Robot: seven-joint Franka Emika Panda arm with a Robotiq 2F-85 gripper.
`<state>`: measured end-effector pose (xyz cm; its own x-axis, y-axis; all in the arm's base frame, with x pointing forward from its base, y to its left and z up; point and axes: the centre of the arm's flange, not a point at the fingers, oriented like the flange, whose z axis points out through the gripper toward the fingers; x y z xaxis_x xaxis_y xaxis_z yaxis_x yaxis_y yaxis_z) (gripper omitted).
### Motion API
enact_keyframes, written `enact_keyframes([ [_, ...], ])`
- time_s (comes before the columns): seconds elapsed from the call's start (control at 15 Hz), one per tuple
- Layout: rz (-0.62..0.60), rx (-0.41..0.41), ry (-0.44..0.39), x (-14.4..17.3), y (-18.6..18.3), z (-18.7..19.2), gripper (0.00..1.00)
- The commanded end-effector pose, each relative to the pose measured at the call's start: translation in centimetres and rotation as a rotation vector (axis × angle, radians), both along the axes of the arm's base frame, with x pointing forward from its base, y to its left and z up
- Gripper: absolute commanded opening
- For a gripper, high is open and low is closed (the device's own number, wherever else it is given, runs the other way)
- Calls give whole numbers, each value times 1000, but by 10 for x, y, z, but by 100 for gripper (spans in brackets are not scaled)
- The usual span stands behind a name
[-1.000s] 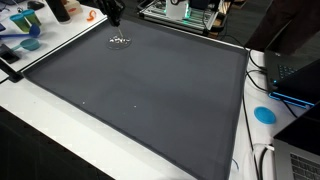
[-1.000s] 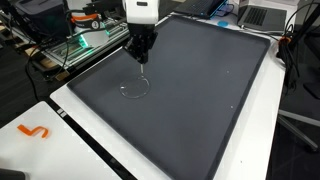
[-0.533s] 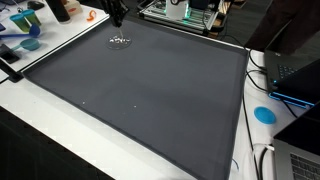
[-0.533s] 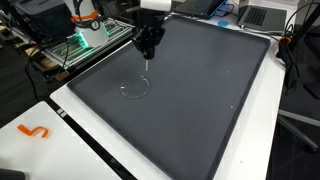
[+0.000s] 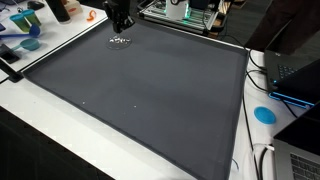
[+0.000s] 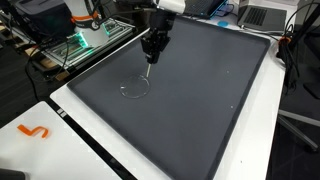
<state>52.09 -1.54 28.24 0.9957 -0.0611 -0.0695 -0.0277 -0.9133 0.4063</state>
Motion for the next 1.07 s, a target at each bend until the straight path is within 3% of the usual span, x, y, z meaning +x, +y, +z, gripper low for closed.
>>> enact_keyframes([
  [0.0, -3, -100, -6, 6, 12, -23, 4],
  [0.53, 34, -200, -48, 11, 35, -48, 4],
  [1.0, -14, -265, -94, 15, 42, -57, 4],
])
